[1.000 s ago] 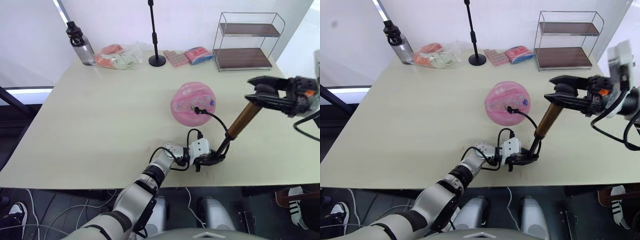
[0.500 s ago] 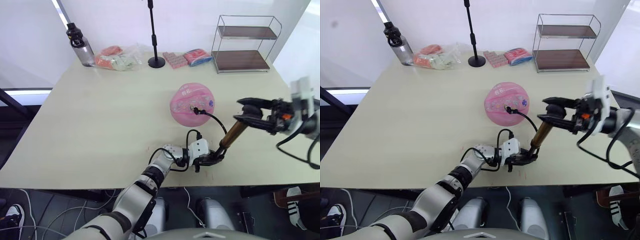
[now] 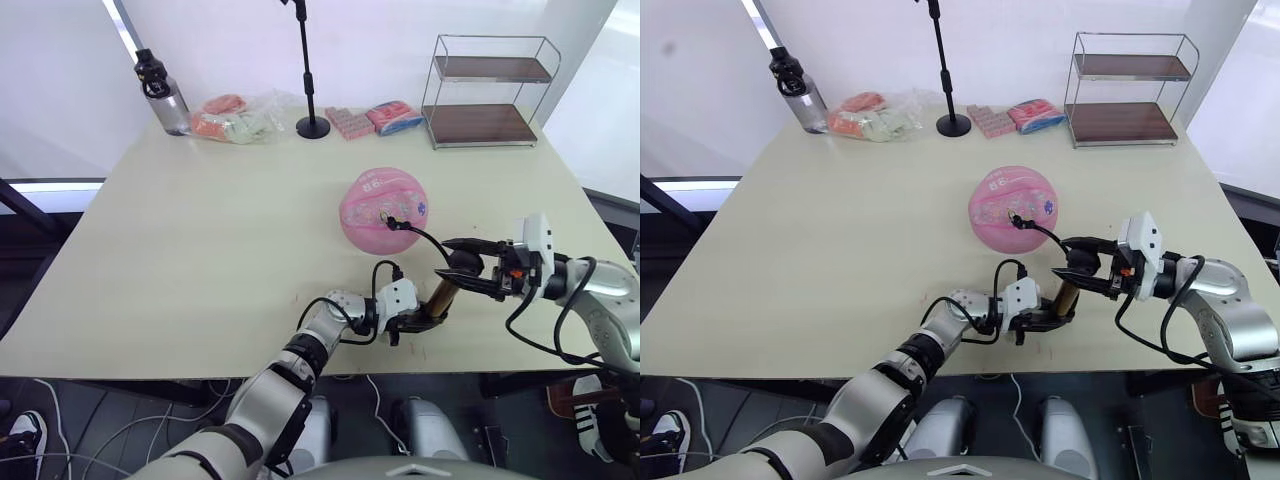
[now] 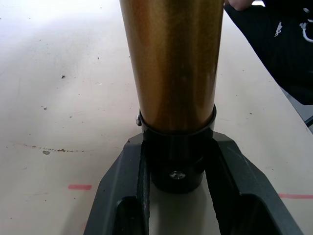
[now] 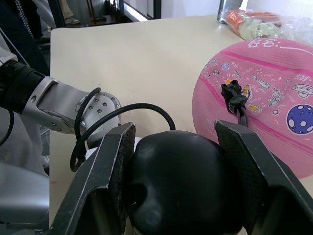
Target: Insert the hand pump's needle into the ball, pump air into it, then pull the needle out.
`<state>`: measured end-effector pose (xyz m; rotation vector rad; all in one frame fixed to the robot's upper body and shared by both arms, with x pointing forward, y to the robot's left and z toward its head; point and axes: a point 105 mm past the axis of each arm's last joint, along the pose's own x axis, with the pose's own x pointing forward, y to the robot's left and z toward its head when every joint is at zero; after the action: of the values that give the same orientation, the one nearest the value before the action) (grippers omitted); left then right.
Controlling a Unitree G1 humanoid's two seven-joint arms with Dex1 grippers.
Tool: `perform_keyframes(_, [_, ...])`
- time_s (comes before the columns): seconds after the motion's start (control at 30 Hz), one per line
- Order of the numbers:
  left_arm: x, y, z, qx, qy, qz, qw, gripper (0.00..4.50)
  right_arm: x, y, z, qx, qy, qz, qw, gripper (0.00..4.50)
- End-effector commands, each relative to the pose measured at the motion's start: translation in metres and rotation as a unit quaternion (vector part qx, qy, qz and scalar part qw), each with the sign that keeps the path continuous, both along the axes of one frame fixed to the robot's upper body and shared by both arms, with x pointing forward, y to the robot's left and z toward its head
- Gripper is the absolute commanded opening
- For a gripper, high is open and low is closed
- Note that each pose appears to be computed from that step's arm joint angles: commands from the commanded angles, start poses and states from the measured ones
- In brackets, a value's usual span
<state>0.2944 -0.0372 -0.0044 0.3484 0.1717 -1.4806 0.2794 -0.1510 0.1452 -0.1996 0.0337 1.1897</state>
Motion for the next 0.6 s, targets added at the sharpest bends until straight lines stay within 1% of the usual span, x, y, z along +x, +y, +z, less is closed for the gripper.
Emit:
perform_keyframes(0.03, [-0.014,0.023,-0.038,0.066,0.053,0.008,0.996,1.10,-0.001,-0.008,0.025,0.020,0.014,0.000,1.000,2.10])
perform_keyframes(0.13, [-0.015,0.022,-0.038,0.065,0.052,0.007,0.996,1.10,-0.002,-0.011,0.053,0.020,-0.012,0.005,1.000,2.10])
perform_keyframes(0.2, [-0.015,0.022,-0.038,0.065,0.052,0.005,0.996,1.10,-0.002,-0.017,0.085,0.041,-0.033,0.003,0.999,2.10])
perform_keyframes(0.27, [-0.016,0.022,-0.038,0.066,0.052,0.004,0.996,1.10,-0.005,-0.021,0.107,0.061,-0.042,0.001,0.997,2.10])
perform_keyframes(0.4, [-0.016,0.022,-0.038,0.067,0.053,0.002,0.996,1.10,-0.010,-0.030,0.133,0.062,-0.056,-0.005,0.996,2.10])
perform_keyframes(0.47, [-0.016,0.022,-0.038,0.067,0.053,0.002,0.996,1.10,-0.011,-0.033,0.148,0.076,-0.064,-0.010,0.995,2.10])
perform_keyframes(0.6, [-0.015,0.024,-0.038,0.069,0.052,0.002,0.996,1.10,-0.017,-0.036,0.170,0.086,-0.078,-0.010,0.993,2.10])
